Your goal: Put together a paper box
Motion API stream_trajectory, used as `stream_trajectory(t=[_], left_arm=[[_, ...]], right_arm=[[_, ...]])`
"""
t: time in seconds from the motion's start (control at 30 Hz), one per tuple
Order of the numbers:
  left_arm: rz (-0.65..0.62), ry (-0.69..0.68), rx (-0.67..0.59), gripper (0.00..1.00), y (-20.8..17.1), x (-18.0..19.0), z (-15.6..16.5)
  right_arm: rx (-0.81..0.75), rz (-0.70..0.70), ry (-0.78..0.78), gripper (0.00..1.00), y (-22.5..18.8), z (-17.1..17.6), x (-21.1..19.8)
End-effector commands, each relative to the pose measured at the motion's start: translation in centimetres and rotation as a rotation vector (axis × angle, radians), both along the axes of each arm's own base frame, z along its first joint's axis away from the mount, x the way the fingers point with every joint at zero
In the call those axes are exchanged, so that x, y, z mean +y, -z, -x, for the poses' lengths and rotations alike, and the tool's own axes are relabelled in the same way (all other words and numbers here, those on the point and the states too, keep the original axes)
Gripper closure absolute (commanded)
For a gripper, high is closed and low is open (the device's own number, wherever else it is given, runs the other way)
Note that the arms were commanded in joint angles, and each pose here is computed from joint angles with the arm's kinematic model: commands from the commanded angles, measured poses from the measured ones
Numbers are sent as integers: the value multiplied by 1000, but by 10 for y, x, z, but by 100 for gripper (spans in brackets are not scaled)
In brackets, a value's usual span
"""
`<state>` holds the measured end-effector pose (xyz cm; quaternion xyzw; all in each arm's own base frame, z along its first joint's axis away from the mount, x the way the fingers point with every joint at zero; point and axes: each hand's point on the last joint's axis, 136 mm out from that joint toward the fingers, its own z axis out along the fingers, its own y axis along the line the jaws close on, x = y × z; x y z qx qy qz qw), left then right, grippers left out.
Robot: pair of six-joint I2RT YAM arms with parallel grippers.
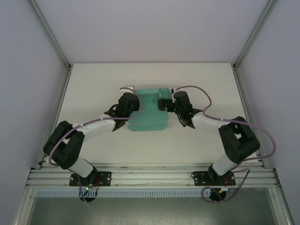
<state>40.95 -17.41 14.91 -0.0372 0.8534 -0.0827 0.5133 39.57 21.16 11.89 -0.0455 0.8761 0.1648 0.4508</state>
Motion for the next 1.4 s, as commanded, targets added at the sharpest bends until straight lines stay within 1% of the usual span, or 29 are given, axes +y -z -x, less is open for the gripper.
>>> stream_trajectory(t=[0.0, 0.07, 0.2, 0.3, 0.33, 0.43, 0.5, 0.53, 0.6, 0.63, 0.7, 0.8, 0.87, 0.9, 0.97, 1.03, 1.17, 1.27, 1.37], left_arm=[[50, 5, -49, 100, -23, -8, -4], [38, -2, -45, 100, -21, -4, -3], [30, -2, -25, 100, -16, 3, -3], [24, 17, -30, 100, -16, 4, -1], [23, 28, -36, 100, -17, 3, 0], [21, 55, -43, 100, -18, 1, 2], [18, 60, -42, 100, -17, 0, 2], [17, 66, -43, 100, -17, 0, 2], [23, 83, -50, 100, -18, -3, 3], [25, 91, -53, 100, -19, -4, 3], [26, 94, -56, 100, -19, -5, 3], [18, 91, -50, 100, -18, -4, 2], [14, 93, -47, 100, -16, -5, 2], [14, 94, -48, 100, -16, -5, 2], [6, 100, -47, 100, -15, -5, 2], [-1, 105, -46, 100, -13, -6, 1], [-14, 99, -39, 100, -9, -5, 0], [-23, 94, -27, 100, -7, -5, -2], [-21, 104, -25, 100, -6, -7, -1]], right_arm=[[-79, 8, 81, 0, -24, -4, -13], [-78, 15, 55, 0, -31, 8, -16], [-78, 25, -11, 0, -49, 44, -30], [-21, 14, 18, 0, -59, 62, -53], [-28, -1, 28, 0, -68, 65, -61], [-59, -42, 58, 0, -84, 66, -82], [-65, -61, 34, 2, -91, 65, -86], [-56, -55, 26, 4, -90, 62, -87], [-14, -30, -10, 14, -84, 55, -86], [5, -15, -32, 17, -79, 52, -83], [48, 2, -111, 19, -70, 46, -71], [96, -26, -302, 26, -62, 48, -41], [101, -52, -412, 31, -62, 52, -24], [98, -51, -440, 33, -61, 53, -19], [83, -51, -486, 41, -62, 54, -10], [81, -66, -541, 44, -64, 57, 1], [88, -58, -654, 45, -60, 70, 22], [93, -31, -686, 45, -55, 71, 32], [91, -20, -687, 46, -54, 65, 39]])
